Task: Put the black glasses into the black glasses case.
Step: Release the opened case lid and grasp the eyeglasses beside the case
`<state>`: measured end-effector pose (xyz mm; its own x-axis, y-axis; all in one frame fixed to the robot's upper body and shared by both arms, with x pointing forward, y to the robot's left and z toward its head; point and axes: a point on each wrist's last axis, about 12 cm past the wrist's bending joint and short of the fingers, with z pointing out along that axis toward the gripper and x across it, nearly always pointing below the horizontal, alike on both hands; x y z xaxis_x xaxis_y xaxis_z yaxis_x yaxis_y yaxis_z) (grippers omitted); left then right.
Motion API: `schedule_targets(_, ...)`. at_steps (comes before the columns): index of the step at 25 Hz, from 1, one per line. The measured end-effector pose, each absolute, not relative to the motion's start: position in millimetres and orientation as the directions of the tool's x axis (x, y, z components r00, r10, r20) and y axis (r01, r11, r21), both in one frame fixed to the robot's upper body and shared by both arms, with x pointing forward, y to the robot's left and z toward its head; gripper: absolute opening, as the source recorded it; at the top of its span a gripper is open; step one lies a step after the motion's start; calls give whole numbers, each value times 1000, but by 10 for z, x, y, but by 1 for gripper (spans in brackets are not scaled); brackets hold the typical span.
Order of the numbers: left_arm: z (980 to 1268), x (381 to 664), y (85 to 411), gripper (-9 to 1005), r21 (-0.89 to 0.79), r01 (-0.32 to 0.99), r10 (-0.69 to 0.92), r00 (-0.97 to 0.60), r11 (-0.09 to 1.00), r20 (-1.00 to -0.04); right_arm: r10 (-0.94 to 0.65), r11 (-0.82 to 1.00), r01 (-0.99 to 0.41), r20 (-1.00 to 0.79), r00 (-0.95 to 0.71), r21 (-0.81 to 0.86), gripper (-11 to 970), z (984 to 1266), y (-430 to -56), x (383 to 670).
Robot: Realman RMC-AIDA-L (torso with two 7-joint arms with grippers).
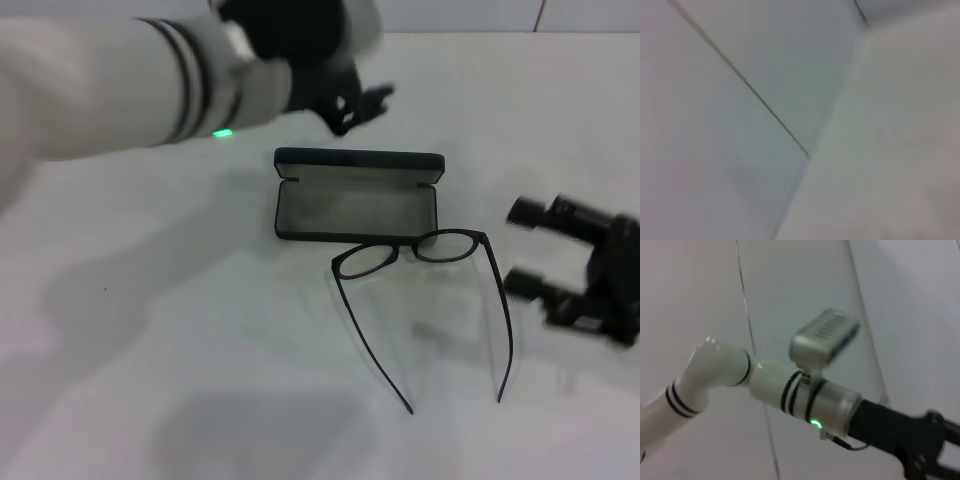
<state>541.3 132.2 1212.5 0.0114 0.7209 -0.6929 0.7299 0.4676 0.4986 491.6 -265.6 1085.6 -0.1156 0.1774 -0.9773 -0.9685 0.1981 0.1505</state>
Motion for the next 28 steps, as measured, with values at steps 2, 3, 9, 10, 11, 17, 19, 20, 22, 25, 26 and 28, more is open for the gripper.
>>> schedule_targets(2,12196,5372,1424,519,419,723,614,-9,549,-789,146,154,-970,-975,-165,188,751,11020,-2737,5063)
schedule_targets(3,12226,5354,1477,518,378,721,559,-16,581,-829,115,127,-969,-974,-197,211,751,11114,-2761,5141)
schedule_targets(9,12253,5148,1866,426,144,769,243,-15,623,-970,-206,109,-968,-948,-244,226,751,11490,-2672,5498)
schedule_targets(10,12224,5109,1943,397,111,775,203,-23,623,-979,-278,107,-971,-931,-236,214,750,11549,-2618,5543)
schedule_targets(11,12198,5081,2008,368,81,779,168,-33,622,-985,-343,103,-977,-915,-212,187,750,11620,-2572,5584)
schedule_targets(17,11894,4937,2435,180,-150,835,-44,-150,530,-988,-586,103,-991,-800,-127,83,747,11967,-2312,5772)
schedule_targets(19,11768,4840,2587,183,-201,860,-113,-168,469,-979,-647,98,-993,-754,-115,67,746,12032,-2164,5864)
schedule_targets(20,11684,4768,2676,185,-213,875,-148,-164,434,-975,-667,90,-994,-738,-101,55,745,12066,-2087,5907)
schedule_targets(22,11544,4667,2796,188,-225,891,-203,-155,394,-967,-718,71,-997,-693,-70,26,744,12093,-1932,6000)
schedule_targets(25,11305,4535,2965,190,-254,878,-289,-140,405,-947,-785,30,-1000,-620,-23,-1,742,12097,-1697,6118)
schedule_targets(26,11206,4496,3011,190,-273,862,-313,-142,427,-939,-802,17,-1000,-597,-10,-7,741,12091,-1629,6150)
schedule_targets(28,11059,4437,3061,189,-298,836,-337,-145,461,-930,-842,-15,-999,-539,28,-29,740,12069,-1449,6225)
